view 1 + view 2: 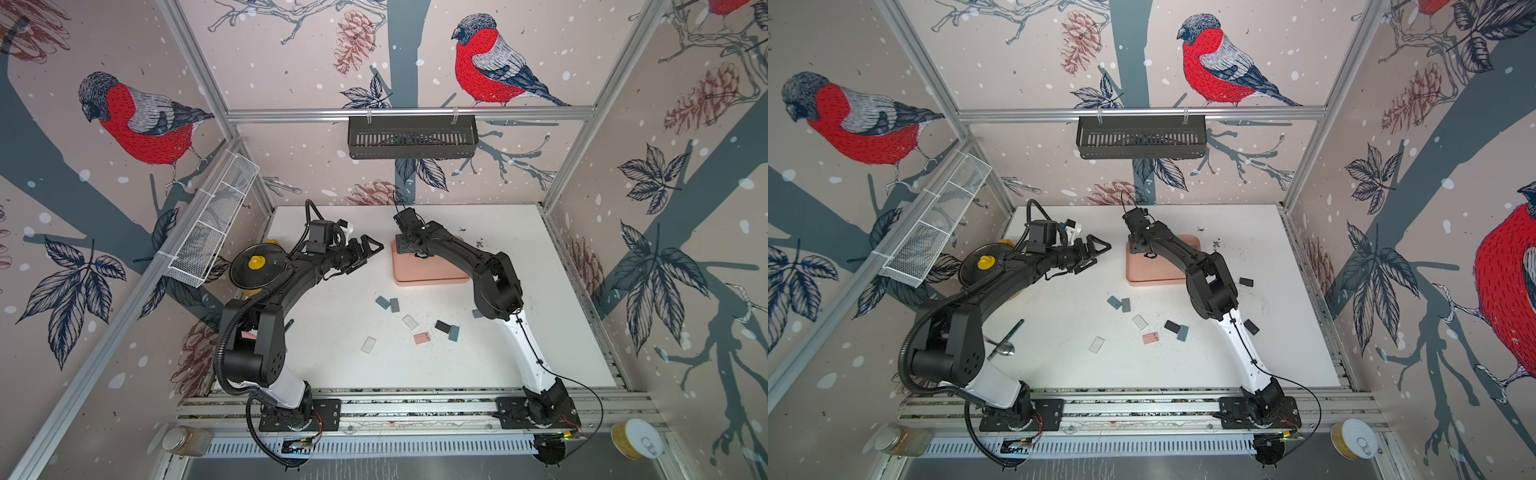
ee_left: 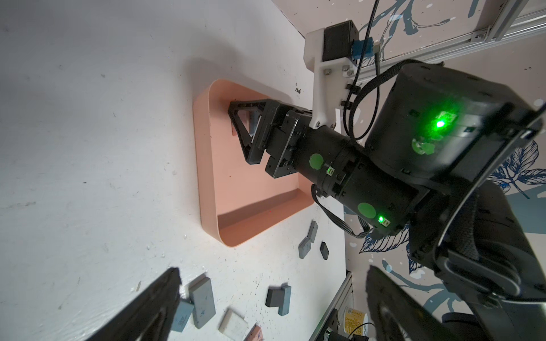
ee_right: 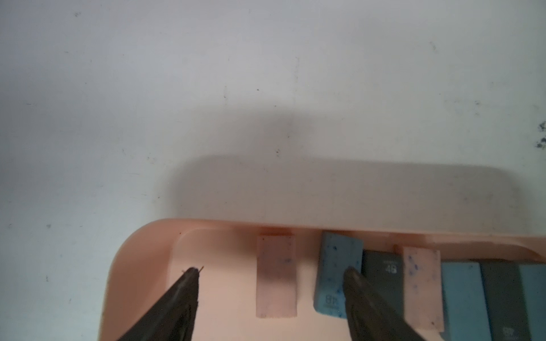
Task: Put the eraser in the storage box
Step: Place the eraser in the storage box.
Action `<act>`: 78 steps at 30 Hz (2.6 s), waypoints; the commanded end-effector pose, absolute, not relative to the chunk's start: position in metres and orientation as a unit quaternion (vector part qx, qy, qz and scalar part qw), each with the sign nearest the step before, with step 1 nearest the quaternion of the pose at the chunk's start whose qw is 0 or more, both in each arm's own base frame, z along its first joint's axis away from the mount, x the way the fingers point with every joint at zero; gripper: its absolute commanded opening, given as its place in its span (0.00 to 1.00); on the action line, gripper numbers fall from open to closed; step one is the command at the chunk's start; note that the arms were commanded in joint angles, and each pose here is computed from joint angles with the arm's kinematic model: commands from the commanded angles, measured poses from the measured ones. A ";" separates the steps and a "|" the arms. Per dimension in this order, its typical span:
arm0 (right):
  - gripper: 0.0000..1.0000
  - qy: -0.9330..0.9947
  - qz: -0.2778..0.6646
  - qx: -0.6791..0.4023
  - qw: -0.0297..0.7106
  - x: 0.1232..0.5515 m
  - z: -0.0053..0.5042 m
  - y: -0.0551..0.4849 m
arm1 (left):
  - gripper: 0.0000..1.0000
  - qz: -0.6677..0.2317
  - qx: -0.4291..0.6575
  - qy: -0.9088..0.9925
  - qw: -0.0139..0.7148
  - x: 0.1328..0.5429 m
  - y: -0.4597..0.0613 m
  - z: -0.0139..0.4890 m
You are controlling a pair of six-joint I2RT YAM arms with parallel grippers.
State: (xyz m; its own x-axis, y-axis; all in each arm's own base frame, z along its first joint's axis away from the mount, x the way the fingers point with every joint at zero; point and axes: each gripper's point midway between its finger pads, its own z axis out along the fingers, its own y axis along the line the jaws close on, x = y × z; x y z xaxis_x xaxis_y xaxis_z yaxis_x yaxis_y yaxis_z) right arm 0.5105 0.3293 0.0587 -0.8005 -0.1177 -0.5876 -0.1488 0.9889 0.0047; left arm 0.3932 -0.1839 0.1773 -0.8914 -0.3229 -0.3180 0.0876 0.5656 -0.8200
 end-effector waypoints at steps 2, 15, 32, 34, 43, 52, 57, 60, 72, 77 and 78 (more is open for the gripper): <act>0.86 0.949 -0.017 -0.074 0.307 0.509 0.052 0.317 | 0.97 -0.471 -0.060 0.849 0.230 0.393 -0.185 0.185; 0.99 0.943 -0.086 -0.081 0.311 0.508 0.035 0.303 | 0.97 -0.472 -0.060 0.849 0.231 0.393 -0.185 0.187; 0.99 0.936 -0.143 -0.074 0.314 0.509 0.033 0.282 | 0.97 -0.472 -0.061 0.848 0.231 0.393 -0.185 0.186; 0.99 0.935 -0.147 -0.071 0.315 0.510 0.035 0.278 | 0.97 -0.472 -0.061 0.849 0.230 0.393 -0.185 0.186; 0.99 0.933 -0.156 -0.062 0.318 0.513 0.040 0.269 | 0.97 -0.472 -0.062 0.849 0.230 0.393 -0.185 0.185; 0.99 0.931 -0.171 -0.069 0.315 0.512 0.040 0.262 | 0.97 -0.472 -0.061 0.849 0.231 0.393 -0.185 0.186; 0.99 0.927 -0.168 -0.085 0.324 0.512 0.048 0.270 | 0.97 -0.471 -0.062 0.849 0.230 0.393 -0.185 0.184; 0.99 0.927 -0.157 -0.089 0.328 0.512 0.055 0.275 | 0.97 -0.470 -0.062 0.850 0.229 0.393 -0.185 0.183; 0.99 0.920 -0.118 -0.093 0.362 0.501 0.104 0.292 | 0.97 -0.443 -0.064 0.862 0.236 0.396 -0.178 0.179; 0.99 0.919 -0.086 -0.087 0.376 0.486 0.128 0.290 | 0.97 -0.418 -0.063 0.874 0.241 0.396 -0.172 0.175; 0.99 0.919 -0.079 -0.087 0.376 0.482 0.130 0.289 | 0.97 -0.408 -0.063 0.878 0.243 0.397 -0.170 0.173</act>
State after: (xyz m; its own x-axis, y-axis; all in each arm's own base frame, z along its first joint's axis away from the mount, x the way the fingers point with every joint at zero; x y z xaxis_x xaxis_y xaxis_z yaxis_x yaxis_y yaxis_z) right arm 0.4865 0.2831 0.1157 -0.7229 -0.2428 -0.6470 -0.0880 0.9610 -0.2623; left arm 0.3952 -0.1764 0.1751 -0.8823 -0.3221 -0.3433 0.0806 0.6151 -0.7844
